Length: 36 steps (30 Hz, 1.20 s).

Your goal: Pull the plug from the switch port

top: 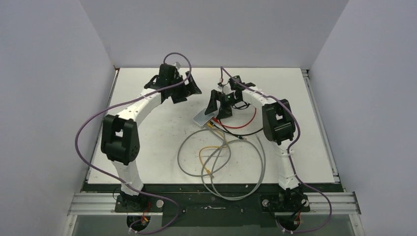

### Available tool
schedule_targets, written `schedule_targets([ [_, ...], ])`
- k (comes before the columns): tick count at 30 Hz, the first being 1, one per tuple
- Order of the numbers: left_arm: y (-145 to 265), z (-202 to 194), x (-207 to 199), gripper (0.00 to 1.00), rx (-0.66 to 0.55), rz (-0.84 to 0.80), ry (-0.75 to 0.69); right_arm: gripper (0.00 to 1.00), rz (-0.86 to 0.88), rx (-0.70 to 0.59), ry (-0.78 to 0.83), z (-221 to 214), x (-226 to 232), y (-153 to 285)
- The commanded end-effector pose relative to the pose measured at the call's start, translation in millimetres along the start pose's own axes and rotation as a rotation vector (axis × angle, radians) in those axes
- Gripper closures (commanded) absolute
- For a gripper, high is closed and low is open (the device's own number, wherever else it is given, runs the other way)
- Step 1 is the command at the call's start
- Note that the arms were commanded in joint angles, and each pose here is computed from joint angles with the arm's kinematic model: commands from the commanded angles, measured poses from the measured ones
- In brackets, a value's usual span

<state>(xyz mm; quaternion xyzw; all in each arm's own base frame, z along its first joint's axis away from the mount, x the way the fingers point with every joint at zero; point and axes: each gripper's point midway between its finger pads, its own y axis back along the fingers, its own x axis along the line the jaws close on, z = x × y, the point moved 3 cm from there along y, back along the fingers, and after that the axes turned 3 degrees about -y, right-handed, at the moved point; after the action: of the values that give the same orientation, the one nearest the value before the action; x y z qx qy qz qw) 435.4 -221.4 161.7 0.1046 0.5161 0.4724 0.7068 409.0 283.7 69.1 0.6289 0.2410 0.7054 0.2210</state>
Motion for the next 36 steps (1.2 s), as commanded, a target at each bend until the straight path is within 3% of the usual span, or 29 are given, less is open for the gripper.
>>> schedule_targets([
  [1, 77, 50, 1, 0.04, -0.216, 0.246, -0.165, 0.08, -0.213, -0.140, 0.105, 14, -3, 30],
  [4, 115, 73, 9, 0.04, -0.347, 0.374, -0.166, 0.00, -0.260, -0.242, 0.161, 22, 11, 53],
  [6, 138, 85, 14, 0.04, -0.415, 0.429, -0.160, 0.08, -0.287, -0.308, 0.194, 25, 17, 67],
  [8, 161, 96, 22, 0.04, -0.469, 0.472, -0.130, 0.10, -0.313, -0.366, 0.224, 27, 23, 80],
  [15, 215, 121, 59, 0.04, -0.576, 0.414, 0.038, 0.10, -0.367, -0.589, 0.326, 40, 54, 130],
  [20, 215, 116, 68, 0.04, -0.532, 0.336, 0.046, 0.10, -0.421, -0.671, 0.333, 43, 60, 151],
  [25, 197, 100, 60, 0.04, -0.446, 0.310, -0.043, 0.10, -0.486, -0.757, 0.323, 38, 48, 167],
  [29, 172, 83, 41, 0.04, -0.341, 0.338, -0.163, 0.10, -0.429, -0.832, 0.287, 34, 42, 179],
  [33, 136, 55, 9, 0.04, -0.225, 0.363, -0.353, 0.10, -0.322, -0.776, 0.125, 32, 14, 187],
  [36, 108, 34, -4, 0.04, -0.141, 0.385, -0.456, 0.10, -0.283, -0.741, 0.100, 28, -1, 184],
])
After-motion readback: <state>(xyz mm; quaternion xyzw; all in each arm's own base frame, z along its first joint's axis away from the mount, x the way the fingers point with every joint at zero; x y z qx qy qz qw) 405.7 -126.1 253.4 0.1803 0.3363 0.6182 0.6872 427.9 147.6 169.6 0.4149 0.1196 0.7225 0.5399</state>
